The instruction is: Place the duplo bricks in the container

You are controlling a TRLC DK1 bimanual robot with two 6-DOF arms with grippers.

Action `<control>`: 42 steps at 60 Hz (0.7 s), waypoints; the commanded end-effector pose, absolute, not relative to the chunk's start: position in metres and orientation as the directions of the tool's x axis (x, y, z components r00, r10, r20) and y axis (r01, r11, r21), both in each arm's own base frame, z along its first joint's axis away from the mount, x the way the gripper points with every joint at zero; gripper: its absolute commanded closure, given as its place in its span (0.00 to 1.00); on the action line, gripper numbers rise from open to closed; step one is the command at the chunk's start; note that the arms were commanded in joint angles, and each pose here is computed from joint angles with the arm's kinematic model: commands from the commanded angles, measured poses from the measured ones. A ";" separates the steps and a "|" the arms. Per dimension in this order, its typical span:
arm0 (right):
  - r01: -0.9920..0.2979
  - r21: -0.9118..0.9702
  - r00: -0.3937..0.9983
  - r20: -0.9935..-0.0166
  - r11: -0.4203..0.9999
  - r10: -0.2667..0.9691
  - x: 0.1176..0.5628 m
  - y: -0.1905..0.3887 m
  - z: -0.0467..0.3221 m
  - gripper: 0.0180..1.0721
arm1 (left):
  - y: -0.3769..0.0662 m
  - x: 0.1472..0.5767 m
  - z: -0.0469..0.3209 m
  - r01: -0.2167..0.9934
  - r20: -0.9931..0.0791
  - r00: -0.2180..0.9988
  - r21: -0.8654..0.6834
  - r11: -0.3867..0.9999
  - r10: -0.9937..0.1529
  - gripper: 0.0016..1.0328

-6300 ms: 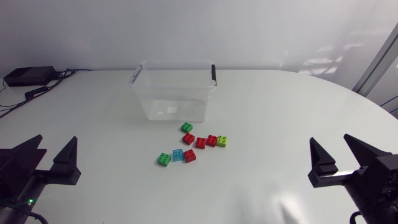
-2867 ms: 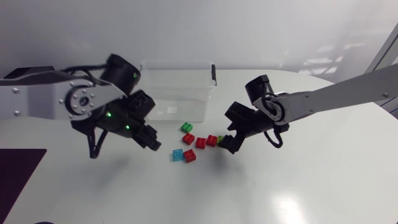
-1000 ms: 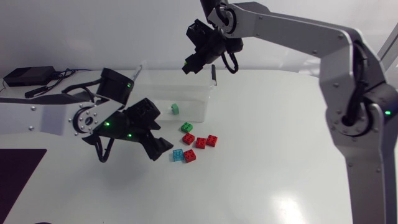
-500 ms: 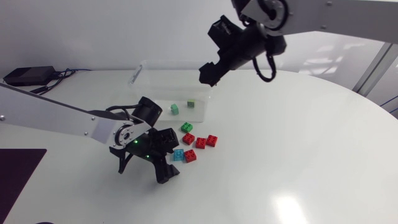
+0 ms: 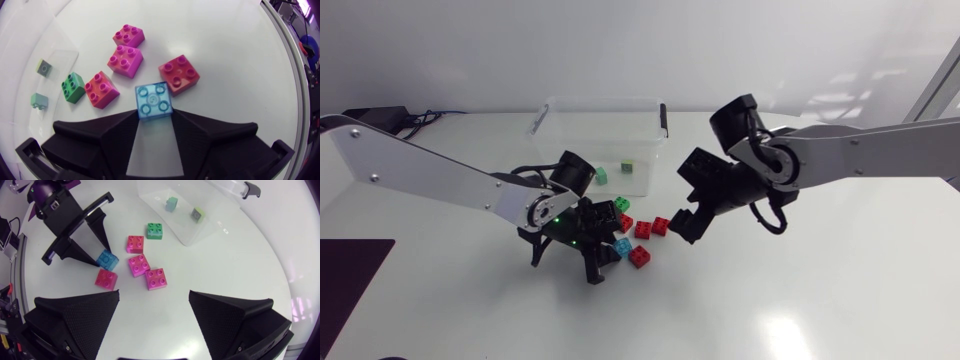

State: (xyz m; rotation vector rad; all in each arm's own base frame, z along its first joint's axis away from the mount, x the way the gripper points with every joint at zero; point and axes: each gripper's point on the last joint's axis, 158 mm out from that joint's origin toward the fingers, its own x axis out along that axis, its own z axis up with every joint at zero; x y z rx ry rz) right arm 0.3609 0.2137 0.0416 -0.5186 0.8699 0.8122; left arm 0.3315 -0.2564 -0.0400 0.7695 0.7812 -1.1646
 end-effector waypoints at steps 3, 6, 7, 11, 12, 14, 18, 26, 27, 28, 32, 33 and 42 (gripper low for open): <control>-0.810 -0.068 0.348 -0.855 0.583 0.384 0.366 0.212 0.009 0.04 | -0.263 0.335 -0.045 0.974 -0.847 0.206 0.129 0.187 -0.491 0.82; -0.805 -0.071 0.348 -0.861 0.588 0.372 0.371 0.212 0.001 0.04 | -0.265 0.338 -0.044 0.971 -0.844 0.211 0.125 0.202 -0.493 0.82; -0.804 -0.074 0.349 -0.862 0.590 0.367 0.372 0.212 -0.001 0.04 | -0.265 0.340 -0.043 0.970 -0.843 0.214 0.123 0.210 -0.494 0.83; -0.797 -0.088 0.358 -0.865 0.597 0.350 0.379 0.211 -0.008 0.04 | -0.264 0.342 -0.042 0.966 -0.841 0.218 0.116 0.230 -0.494 0.83; -0.797 -0.091 0.359 -0.866 0.597 0.347 0.380 0.211 -0.010 0.04 | -0.264 0.342 -0.040 0.965 -0.840 0.221 0.115 0.234 -0.496 0.83; -0.796 -0.091 0.360 -0.866 0.598 0.347 0.382 0.211 -0.010 0.04 | -0.263 0.342 -0.039 0.965 -0.840 0.221 0.114 0.238 -0.495 0.83; -0.794 -0.093 0.363 -0.865 0.601 0.346 0.383 0.209 -0.009 0.04 | -0.263 0.341 -0.037 0.963 -0.840 0.221 0.107 0.248 -0.495 0.83; -0.797 -0.098 0.366 -0.863 0.595 0.347 0.380 0.207 -0.007 0.04 | -0.263 0.337 -0.034 0.963 -0.839 0.220 0.107 0.245 -0.497 0.70; -0.797 -0.098 0.365 -0.864 0.595 0.346 0.380 0.206 -0.007 0.04 | -0.264 0.337 -0.033 0.964 -0.839 0.221 0.109 0.244 -0.498 0.68; -0.796 -0.098 0.366 -0.864 0.597 0.346 0.380 0.205 -0.007 0.04 | -0.264 0.338 -0.033 0.964 -0.838 0.222 0.110 0.244 -0.499 0.68; -0.797 -0.100 0.365 -0.865 0.595 0.345 0.380 0.203 -0.007 0.04 | -0.268 0.337 -0.033 0.965 -0.837 0.219 0.112 0.235 -0.502 0.65; -0.796 -0.100 0.366 -0.865 0.597 0.344 0.381 0.203 -0.007 0.04 | -0.270 0.337 -0.032 0.966 -0.836 0.219 0.113 0.232 -0.503 0.62; -0.794 -0.099 0.367 -0.865 0.600 0.342 0.380 0.199 -0.007 0.04 | -0.280 0.338 -0.034 0.969 -0.835 0.211 0.110 0.221 -0.509 0.26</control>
